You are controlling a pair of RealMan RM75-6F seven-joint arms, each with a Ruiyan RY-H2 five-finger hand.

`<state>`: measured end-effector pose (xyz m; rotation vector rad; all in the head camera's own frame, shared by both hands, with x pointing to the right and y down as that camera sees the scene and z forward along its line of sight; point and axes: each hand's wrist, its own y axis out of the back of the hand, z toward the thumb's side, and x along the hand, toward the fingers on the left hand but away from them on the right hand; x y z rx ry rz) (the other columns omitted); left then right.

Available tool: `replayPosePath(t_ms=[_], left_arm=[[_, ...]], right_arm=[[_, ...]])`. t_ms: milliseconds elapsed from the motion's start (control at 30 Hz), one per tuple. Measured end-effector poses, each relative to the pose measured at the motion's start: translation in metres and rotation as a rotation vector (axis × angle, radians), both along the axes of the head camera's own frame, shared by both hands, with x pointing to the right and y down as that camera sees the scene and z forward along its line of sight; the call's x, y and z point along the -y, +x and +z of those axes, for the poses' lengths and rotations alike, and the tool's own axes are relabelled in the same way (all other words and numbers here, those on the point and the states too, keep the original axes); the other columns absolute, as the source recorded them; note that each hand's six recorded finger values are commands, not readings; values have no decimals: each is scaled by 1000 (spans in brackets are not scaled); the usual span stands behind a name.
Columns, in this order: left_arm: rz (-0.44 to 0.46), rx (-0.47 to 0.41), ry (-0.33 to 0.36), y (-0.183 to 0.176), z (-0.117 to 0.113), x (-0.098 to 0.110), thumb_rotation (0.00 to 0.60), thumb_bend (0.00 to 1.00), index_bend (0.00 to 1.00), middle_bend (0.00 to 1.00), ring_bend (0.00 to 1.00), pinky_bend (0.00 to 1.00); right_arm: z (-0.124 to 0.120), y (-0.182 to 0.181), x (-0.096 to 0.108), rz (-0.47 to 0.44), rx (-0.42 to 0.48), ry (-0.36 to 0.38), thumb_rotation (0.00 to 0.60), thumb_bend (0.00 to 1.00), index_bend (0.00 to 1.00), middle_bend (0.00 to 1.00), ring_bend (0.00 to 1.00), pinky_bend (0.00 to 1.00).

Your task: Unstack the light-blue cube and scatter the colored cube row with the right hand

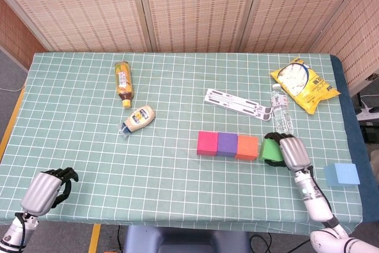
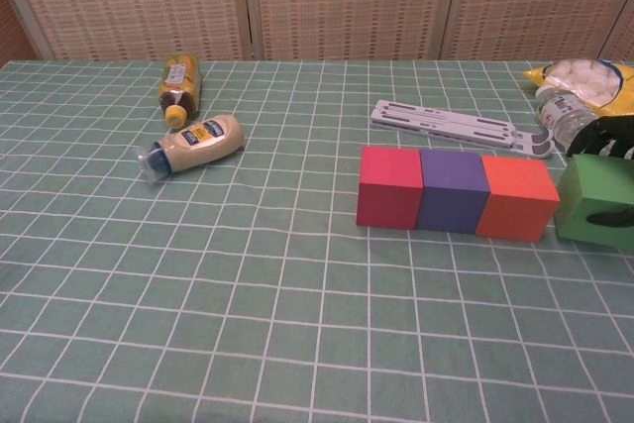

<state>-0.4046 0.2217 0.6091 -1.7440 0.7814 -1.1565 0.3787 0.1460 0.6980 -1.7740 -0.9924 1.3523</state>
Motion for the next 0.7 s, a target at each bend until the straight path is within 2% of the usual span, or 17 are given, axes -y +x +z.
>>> replayPosePath(t_ms=[200, 367, 433, 533, 700], left_arm=[[1, 5, -3, 1, 1, 0, 600, 740, 526, 495, 586, 731], [2, 13, -8, 1, 3, -1, 600, 740, 526, 495, 586, 731], [-1, 14, -8, 0, 3, -1, 600, 740, 526, 495, 586, 731], [-7, 16, -7, -1, 2, 0, 600, 741, 526, 495, 586, 730], [-6, 15, -8, -1, 2, 0, 600, 740, 526, 494, 586, 731]], right_arm=[[-21, 3, -13, -2, -38, -28, 600, 43, 586, 542, 486, 624], [-53, -3, -31, -31, -49, -72, 600, 43, 551, 542, 461, 617], [-66, -2, -39, -49, -60, -99, 600, 43, 477, 512, 404, 566], [-79, 0, -52, -75, -73, -148, 600, 43, 279, 339, 225, 390], [-87, -1, -67, -103, -77, -190, 600, 38, 100, 181, 66, 250]])
